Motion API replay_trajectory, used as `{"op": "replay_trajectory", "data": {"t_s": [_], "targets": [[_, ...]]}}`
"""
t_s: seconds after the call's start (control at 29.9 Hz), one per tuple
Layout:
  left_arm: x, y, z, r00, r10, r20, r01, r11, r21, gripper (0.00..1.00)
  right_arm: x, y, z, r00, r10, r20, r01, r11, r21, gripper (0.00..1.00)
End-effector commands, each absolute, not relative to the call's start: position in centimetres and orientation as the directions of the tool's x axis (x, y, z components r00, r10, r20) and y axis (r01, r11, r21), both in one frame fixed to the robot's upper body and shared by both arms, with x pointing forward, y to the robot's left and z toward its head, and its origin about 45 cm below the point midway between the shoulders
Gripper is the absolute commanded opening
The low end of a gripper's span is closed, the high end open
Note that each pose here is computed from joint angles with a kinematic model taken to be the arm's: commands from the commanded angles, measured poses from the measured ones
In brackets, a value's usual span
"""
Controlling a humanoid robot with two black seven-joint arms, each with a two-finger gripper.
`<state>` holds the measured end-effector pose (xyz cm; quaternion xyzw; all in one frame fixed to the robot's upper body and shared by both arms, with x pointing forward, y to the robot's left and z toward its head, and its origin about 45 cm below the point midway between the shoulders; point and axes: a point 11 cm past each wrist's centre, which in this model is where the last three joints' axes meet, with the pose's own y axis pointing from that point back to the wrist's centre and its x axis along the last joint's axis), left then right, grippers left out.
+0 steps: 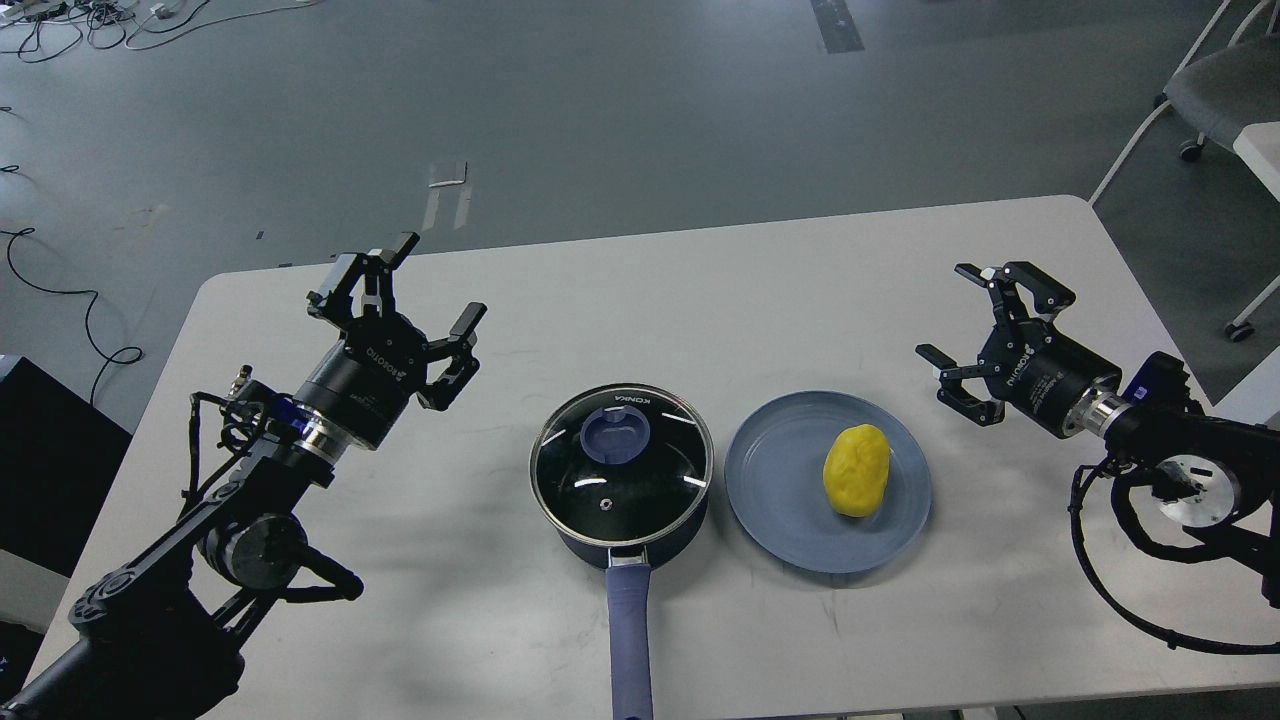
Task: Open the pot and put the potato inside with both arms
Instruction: 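Move the left gripper toward the blue knob of the glass pot lid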
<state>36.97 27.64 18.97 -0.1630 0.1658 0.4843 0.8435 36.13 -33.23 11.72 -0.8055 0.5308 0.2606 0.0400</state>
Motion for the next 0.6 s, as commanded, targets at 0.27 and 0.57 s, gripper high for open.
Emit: {"op": "replay_trajectory", "data": {"t_s": [0.27,0.57], "targets": [[36.5,29.1,19.0,0.482,0.771,-0.417,-0.867,0.488,-0.099,0.98,36.2,-33.0,11.8,0.31,-0.832,-0.46,-0.872,-0.441,0.21,0.98],[37.4,34.5,22.8,0.494,0.819,-0.291,-0.868,0.484,-0.11,0.98,36.2,-33.0,11.8,0.311,-0.833,-0.458,-0.872,-0.442,0.212,0.98]]}}
